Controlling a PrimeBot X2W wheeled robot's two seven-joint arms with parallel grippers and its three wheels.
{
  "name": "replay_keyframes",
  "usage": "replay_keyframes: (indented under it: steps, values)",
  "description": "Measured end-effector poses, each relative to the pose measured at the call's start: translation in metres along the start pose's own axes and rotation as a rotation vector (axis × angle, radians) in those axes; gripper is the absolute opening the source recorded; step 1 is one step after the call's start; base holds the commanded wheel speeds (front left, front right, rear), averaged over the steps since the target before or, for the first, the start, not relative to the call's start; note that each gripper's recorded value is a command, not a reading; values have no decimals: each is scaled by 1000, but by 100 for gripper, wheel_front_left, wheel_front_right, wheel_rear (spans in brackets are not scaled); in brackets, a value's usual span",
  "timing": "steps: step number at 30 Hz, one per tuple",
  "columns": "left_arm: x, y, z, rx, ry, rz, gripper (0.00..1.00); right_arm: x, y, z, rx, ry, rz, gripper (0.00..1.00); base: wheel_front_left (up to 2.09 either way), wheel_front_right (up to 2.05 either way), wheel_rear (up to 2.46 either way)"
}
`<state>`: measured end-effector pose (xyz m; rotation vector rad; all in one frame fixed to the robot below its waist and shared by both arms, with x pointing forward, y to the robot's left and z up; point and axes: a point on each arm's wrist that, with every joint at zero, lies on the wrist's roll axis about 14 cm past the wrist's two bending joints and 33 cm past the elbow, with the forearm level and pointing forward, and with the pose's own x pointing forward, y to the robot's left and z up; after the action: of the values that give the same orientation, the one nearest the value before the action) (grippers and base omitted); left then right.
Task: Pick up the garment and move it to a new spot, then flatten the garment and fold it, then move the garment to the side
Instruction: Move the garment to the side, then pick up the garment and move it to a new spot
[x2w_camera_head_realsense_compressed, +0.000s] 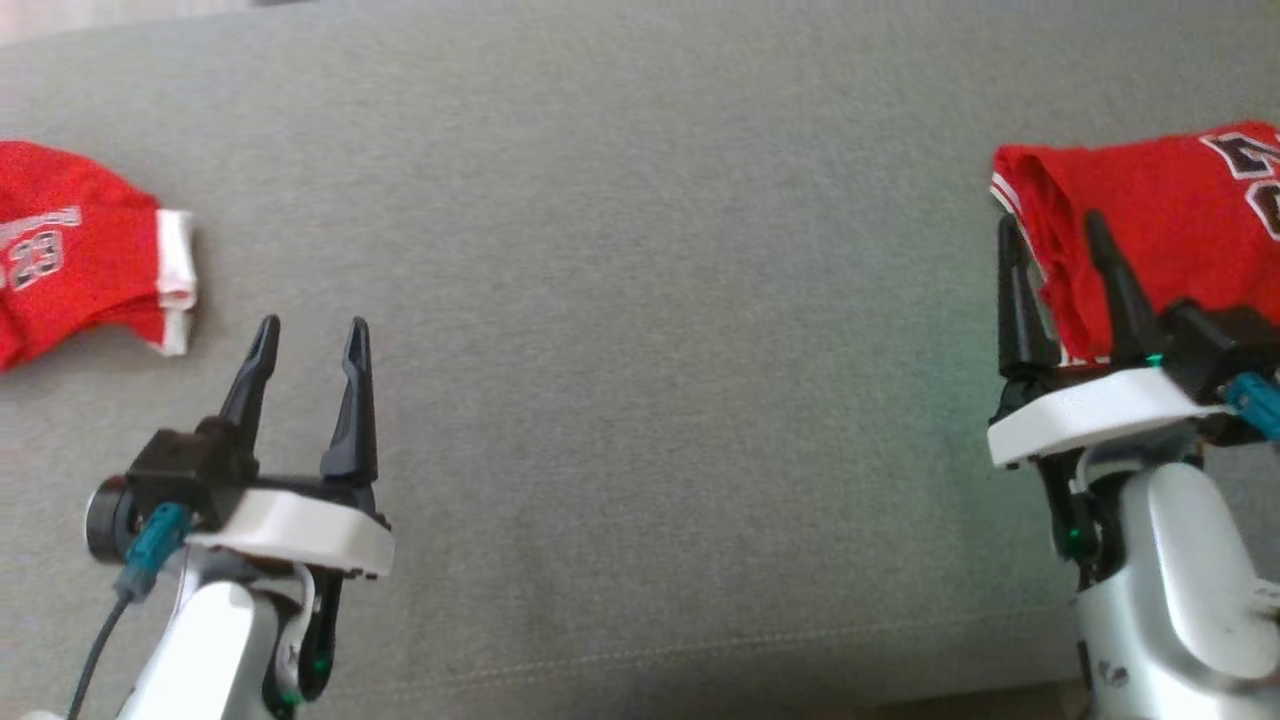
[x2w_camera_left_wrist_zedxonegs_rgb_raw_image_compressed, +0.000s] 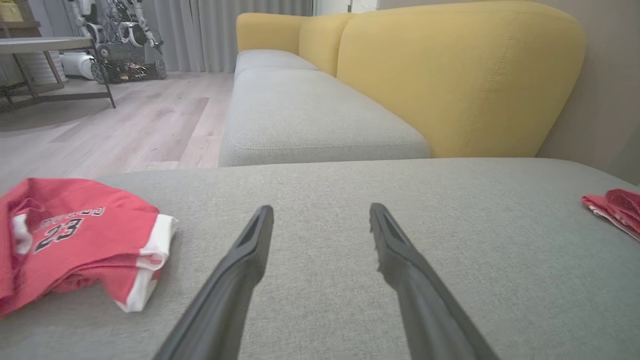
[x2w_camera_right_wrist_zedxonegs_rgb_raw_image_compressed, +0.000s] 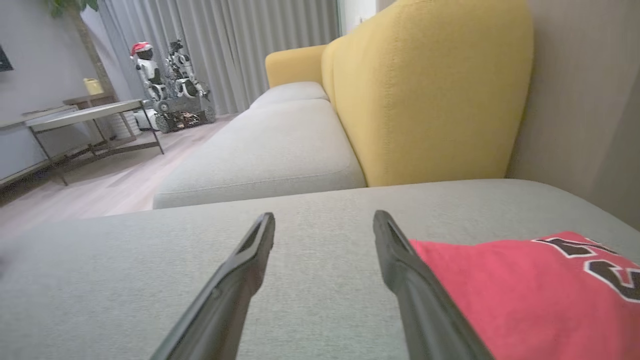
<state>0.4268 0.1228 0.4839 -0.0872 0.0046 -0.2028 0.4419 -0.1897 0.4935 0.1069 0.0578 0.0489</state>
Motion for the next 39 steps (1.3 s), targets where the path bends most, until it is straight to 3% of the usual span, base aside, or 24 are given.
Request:
replay_keyframes:
  steps: [9, 24, 39]
  values:
    - [-37, 13, 7, -1, -6, 64, 100, -26, 23, 3, 1, -5, 52, 100, 0, 0, 0]
    - [-77, 12, 9, 22, 0, 77, 100, -79, 20, 4, 5, 27, 33, 100, 0, 0, 0]
    - [-83, 14, 10, 35, 2, 85, 100, -84, 21, 10, 3, 19, 33, 100, 0, 0, 0]
